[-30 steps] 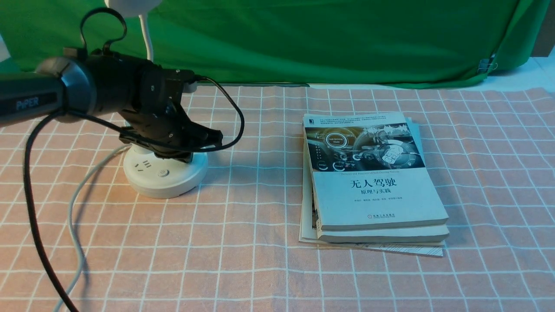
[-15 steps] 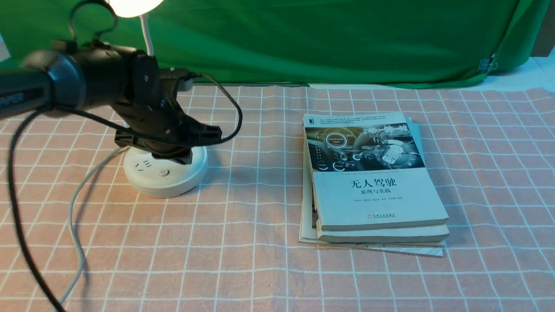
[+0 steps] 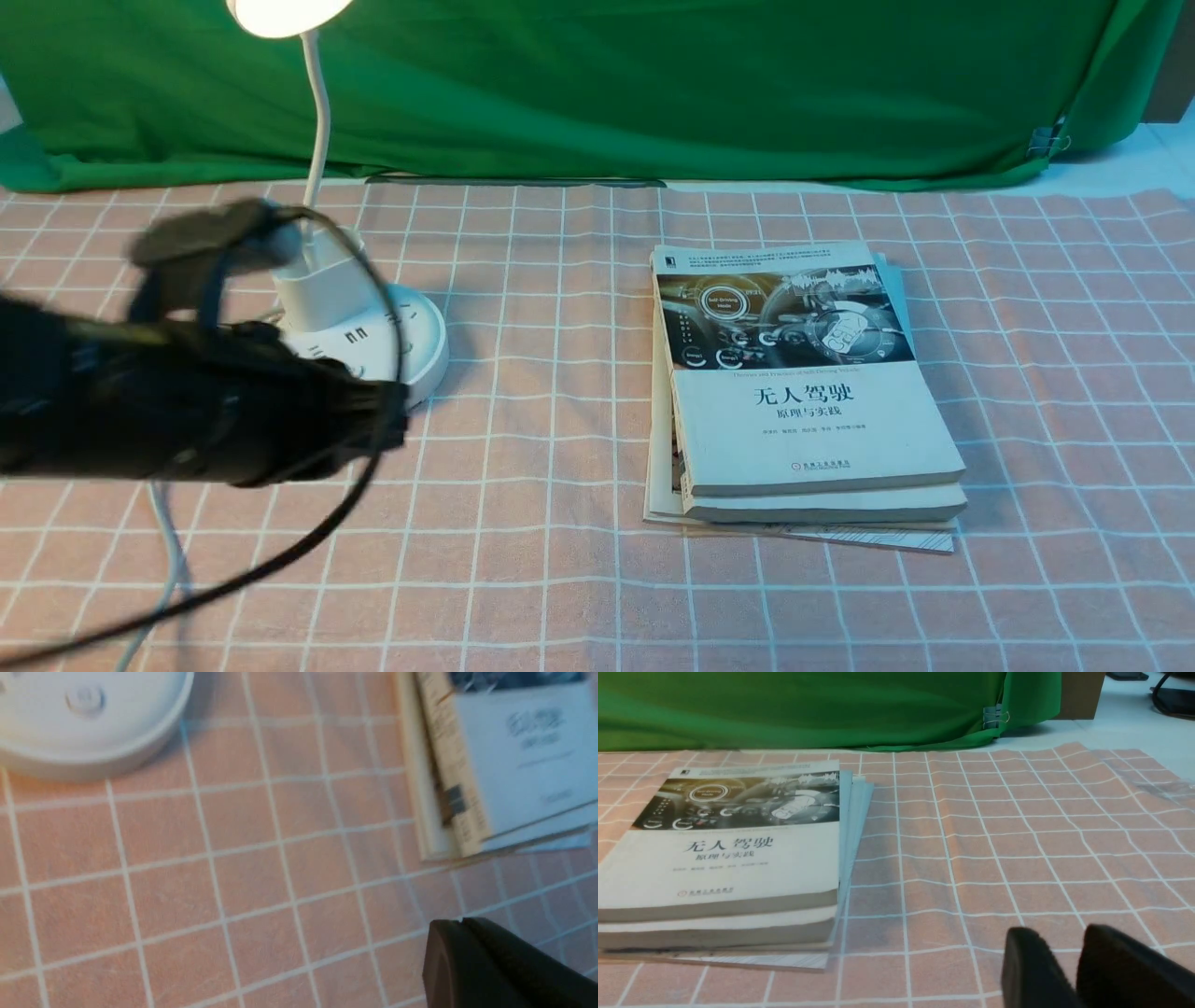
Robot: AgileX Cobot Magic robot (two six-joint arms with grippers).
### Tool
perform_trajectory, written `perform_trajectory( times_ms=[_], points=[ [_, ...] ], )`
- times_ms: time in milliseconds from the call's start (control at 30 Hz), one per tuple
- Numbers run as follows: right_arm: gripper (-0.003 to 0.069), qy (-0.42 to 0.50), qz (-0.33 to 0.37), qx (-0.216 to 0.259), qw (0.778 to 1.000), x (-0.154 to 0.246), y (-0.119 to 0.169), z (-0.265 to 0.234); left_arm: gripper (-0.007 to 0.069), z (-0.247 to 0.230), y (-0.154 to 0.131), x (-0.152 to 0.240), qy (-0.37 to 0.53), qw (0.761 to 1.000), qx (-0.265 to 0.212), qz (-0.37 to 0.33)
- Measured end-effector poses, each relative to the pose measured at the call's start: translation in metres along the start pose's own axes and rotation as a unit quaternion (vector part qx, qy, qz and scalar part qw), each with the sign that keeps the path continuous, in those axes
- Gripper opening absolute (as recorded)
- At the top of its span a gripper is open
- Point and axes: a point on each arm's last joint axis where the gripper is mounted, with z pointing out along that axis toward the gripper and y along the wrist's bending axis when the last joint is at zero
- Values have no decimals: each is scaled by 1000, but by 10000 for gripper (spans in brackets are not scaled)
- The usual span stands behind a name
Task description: Turn on the table lamp on the pink coffee tablecloth with your hand.
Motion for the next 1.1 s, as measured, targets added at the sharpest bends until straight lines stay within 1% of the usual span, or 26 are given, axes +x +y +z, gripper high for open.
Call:
perform_trajectory(
  times_ms=[33, 67, 100, 200, 233, 267, 300, 333, 367, 400, 433, 467, 500, 533, 867, 1033, 1100],
  points=[
    [232, 0, 0, 0, 1000, 0, 0, 0, 21, -4, -1, -1, -16, 1000, 0, 6],
    [234, 0, 0, 0, 1000, 0, 0, 0, 21, -26, -5, 3, -68, 997, 0, 29],
    [235, 0, 0, 0, 1000, 0, 0, 0, 21, -40, -6, 7, -99, 994, -4, 40],
    [236, 0, 0, 0, 1000, 0, 0, 0, 21, -73, -3, 27, -204, 975, -30, 88],
    [237, 0, 0, 0, 1000, 0, 0, 0, 21, -77, -3, 29, -204, 974, -20, 93],
    [237, 0, 0, 0, 1000, 0, 0, 0, 21, -83, 0, 39, -232, 965, -43, 115],
    [237, 0, 0, 0, 1000, 0, 0, 0, 21, -90, 1, 47, -247, 957, -53, 139],
    [237, 0, 0, 0, 1000, 0, 0, 0, 21, -90, 2, 49, -247, 957, -55, 143],
    [237, 0, 0, 0, 1000, 0, 0, 0, 21, -96, 5, 61, -260, 947, -69, 177],
    [237, 0, 0, 0, 1000, 0, 0, 0, 21, -97, 7, 67, -264, 943, -94, 182],
    [237, 0, 0, 0, 1000, 0, 0, 0, 21, -98, 7, 71, -266, 940, -80, 200],
    [237, 0, 0, 0, 1000, 0, 0, 0, 21, -98, 10, 78, -269, 935, -100, 210],
    [237, 0, 0, 0, 1000, 0, 0, 0, 21, -98, 10, 78, -266, 935, -88, 216],
    [237, 0, 0, 0, 1000, 0, 0, 0, 21, -98, 13, 85, -268, 931, -95, 228],
    [237, 0, 0, 0, 1000, 0, 0, 0, 21, -84, 24, 103, -238, 935, -107, 242],
    [237, 0, 0, 0, 1000, 0, 0, 0, 21, -79, 34, 119, -269, 922, -127, 246],
    [237, 0, 0, 0, 1000, 0, 0, 0, 21, -76, 43, 130, -290, 907, -157, 260]
  ],
)
